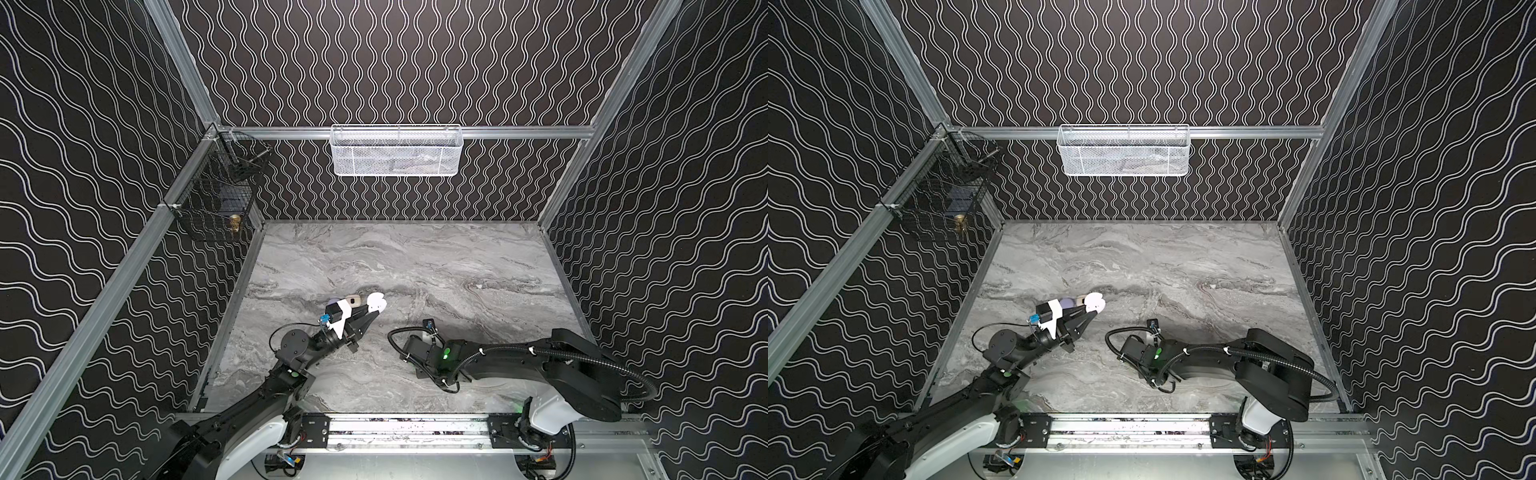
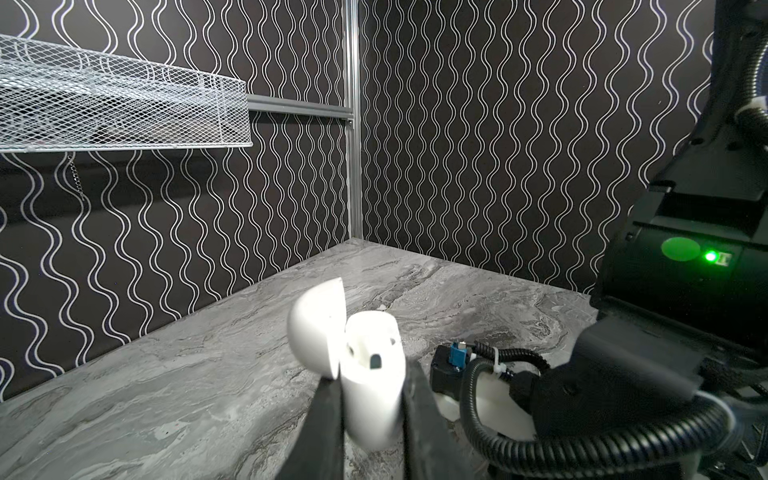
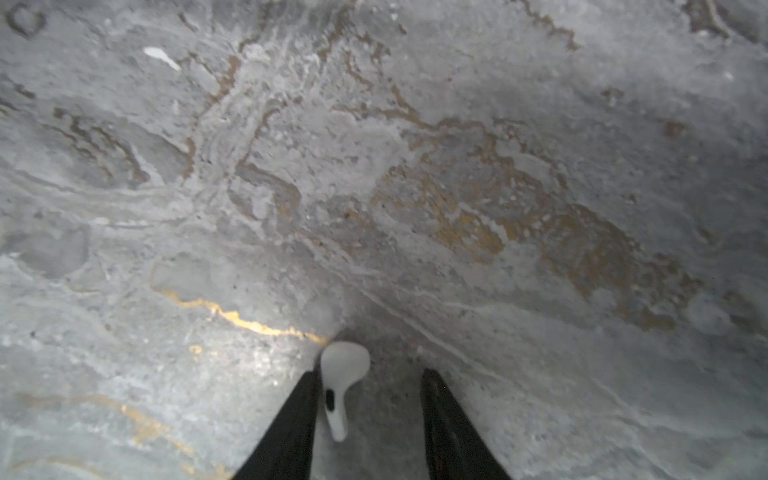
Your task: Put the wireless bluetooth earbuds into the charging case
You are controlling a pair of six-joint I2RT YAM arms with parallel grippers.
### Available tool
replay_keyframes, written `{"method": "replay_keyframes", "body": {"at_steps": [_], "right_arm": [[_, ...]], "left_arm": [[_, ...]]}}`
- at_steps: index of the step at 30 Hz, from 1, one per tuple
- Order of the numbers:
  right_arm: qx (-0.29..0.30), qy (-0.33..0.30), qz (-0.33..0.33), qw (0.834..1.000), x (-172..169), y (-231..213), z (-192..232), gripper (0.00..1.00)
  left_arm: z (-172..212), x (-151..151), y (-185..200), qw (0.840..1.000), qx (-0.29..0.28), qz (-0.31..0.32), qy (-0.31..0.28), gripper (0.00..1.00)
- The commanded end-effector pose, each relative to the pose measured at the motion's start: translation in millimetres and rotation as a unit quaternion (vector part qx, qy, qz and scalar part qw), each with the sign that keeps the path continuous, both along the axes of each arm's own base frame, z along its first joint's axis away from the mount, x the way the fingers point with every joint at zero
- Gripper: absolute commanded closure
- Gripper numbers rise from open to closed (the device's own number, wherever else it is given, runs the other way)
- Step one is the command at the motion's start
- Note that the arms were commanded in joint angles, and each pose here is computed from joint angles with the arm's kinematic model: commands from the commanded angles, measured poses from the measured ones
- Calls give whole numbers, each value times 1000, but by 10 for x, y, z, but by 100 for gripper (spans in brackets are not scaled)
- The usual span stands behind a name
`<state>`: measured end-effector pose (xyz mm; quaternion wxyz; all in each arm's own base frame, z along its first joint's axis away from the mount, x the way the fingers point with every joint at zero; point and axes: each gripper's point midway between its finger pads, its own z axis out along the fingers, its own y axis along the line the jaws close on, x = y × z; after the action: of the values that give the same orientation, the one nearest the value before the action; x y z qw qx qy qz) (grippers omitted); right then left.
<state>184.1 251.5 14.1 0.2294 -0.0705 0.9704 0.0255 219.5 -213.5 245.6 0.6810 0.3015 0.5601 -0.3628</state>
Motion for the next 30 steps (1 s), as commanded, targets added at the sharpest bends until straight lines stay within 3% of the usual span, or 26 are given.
{"method": "replay_keyframes", "body": {"at_steps": [1,30], "right_arm": [[12,18,17,1000,-36,84,-50,60],[1,35,16,999,-43,52,-42,80]], "left_arm": [[80,-13,2,1000,-6,0,-19,100],[110,-28,10,1000,-8,0,-23,100]]}}
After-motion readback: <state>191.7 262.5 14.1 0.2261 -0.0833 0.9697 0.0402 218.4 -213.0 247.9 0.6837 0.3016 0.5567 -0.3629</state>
